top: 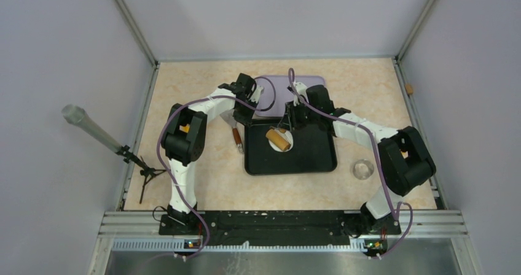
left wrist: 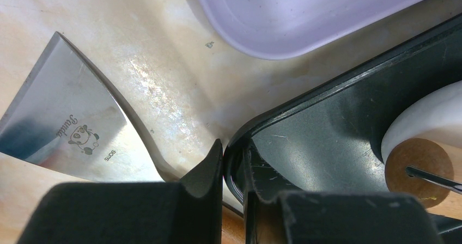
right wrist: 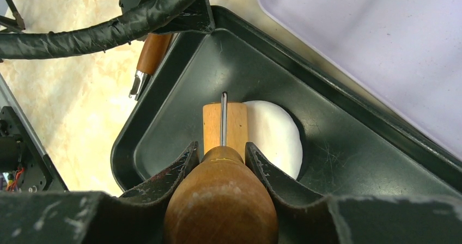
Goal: Roll out the dumpling wrappers from the dough
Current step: Flatten out the dough on the work surface.
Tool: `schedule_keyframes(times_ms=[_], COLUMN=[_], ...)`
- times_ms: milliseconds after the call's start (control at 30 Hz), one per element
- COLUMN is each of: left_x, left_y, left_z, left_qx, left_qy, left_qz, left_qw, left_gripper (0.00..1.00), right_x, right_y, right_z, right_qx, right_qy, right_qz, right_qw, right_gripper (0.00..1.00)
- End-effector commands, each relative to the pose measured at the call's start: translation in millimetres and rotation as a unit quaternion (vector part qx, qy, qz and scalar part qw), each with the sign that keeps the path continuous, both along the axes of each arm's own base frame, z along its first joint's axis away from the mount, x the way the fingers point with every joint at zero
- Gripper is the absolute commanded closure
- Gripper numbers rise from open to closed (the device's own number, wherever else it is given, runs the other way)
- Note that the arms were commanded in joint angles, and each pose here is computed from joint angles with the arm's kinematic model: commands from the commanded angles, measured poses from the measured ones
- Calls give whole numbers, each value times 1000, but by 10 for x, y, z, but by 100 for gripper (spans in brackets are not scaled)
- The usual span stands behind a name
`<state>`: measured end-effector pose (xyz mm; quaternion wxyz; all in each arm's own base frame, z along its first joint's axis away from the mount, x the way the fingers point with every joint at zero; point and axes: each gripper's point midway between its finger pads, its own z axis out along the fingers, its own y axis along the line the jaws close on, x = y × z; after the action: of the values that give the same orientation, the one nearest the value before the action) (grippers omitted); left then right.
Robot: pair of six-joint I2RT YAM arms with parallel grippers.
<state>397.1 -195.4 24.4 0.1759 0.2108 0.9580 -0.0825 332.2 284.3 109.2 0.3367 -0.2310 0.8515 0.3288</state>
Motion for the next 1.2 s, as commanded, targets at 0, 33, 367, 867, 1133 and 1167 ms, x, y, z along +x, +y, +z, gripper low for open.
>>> schedule_keyframes(times_ms=[0, 33, 367, 867, 1133, 1167], left_x=[117, 123, 115, 115, 115, 116], left_y=[45, 50, 47, 42, 43, 42], left_z=[-146, -143, -148, -146, -146, -142], left_qx=[22, 22, 22, 21, 21, 21], left_qy=[-15, -15, -15, -14, -14, -15], left_qz=[18, 19, 18, 17, 17, 17], left_qw=[999, 999, 999, 1000, 1000, 1000], left_gripper=[100, 100, 100, 100, 100, 100], right_x=[-423, -429, -471, -550, -609, -615], right_y=[-288, -283, -251, -209, -196, -191], right_z=[-798, -804, -804, -795, -816, -811], right_qx=[-111, -111, -109, -109, -105, -104], right_qy=[90, 91, 90, 80, 88, 88], right_qz=[12, 13, 24, 41, 51, 52], right_qw=[990, 990, 990, 990, 989, 989], right_gripper=[100, 100, 100, 100, 100, 100])
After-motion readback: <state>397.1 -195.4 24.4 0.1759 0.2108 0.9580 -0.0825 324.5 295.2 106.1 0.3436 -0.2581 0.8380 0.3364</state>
